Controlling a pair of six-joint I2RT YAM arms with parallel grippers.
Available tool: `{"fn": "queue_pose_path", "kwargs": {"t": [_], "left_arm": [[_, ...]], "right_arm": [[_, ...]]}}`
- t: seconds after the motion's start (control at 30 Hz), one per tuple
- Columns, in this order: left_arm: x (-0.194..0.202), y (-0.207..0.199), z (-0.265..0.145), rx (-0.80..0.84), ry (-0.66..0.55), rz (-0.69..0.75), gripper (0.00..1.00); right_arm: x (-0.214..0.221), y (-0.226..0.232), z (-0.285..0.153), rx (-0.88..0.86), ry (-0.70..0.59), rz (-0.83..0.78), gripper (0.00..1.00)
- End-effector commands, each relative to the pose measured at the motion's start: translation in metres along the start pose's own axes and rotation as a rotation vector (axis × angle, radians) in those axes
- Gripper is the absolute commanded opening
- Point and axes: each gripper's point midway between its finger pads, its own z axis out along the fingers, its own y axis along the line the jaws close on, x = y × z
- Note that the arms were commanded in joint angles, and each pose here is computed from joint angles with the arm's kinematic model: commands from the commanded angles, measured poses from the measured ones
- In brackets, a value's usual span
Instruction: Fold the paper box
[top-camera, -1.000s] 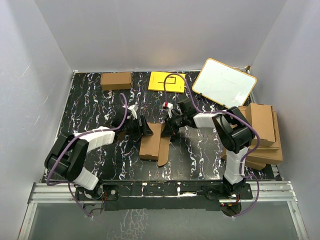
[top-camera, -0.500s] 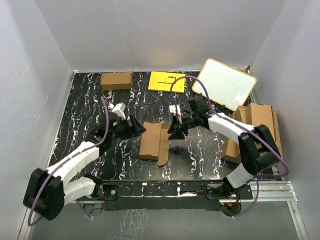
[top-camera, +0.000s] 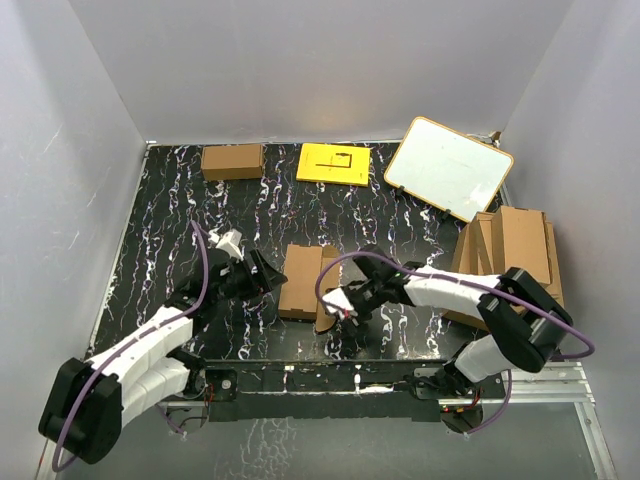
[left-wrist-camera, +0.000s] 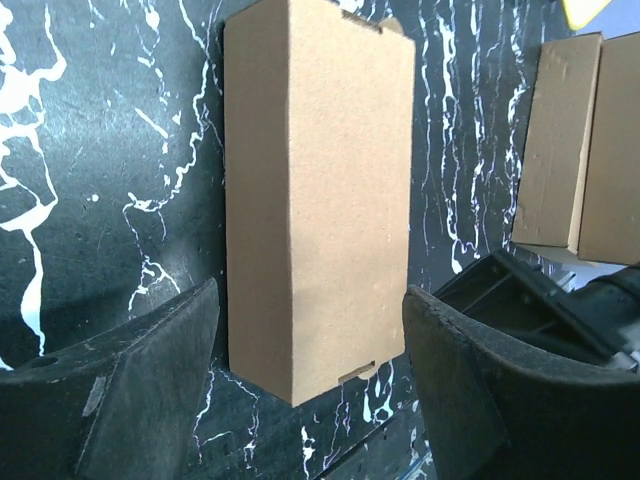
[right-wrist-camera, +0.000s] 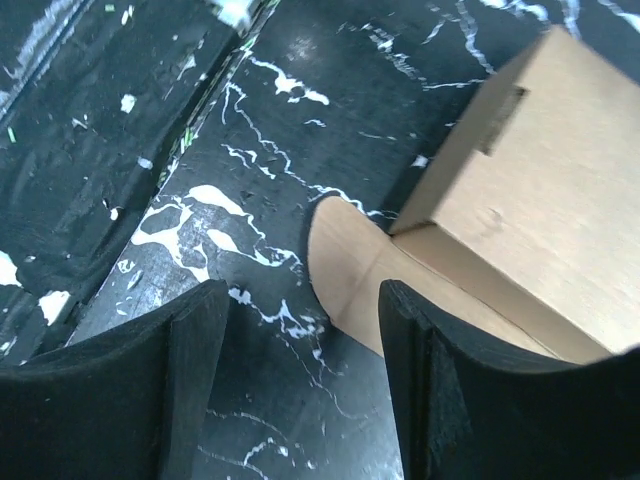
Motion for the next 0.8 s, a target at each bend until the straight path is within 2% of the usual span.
{"fn": "queue_pose_path", "kwargs": {"t": [0.0,0.27,0.4,0.77], "left_arm": [[-0.005,-0.015,0.004,0.046,0.020,-0.019,0.71],[0.005,-0.007,0.011,0.042,0.054,-0.036,0.70],[0.009,-0.005,0.017,0.037,0.078,-0.048,0.68],[0.022,0.016,0.021,-0.027,0.097,-0.074,0.66]], "right_arm": [[0.004,-0.019,0.017,0.041,0.066,-0.163,0.65],[0.008,-0.027,0.030,0.054,0.119,-0.134,0.60],[0.009,-0.033,0.033,0.068,0.138,-0.109,0.51],[0.012,-0.038,0.026,0.105,0.165,-0.090,0.37]]}}
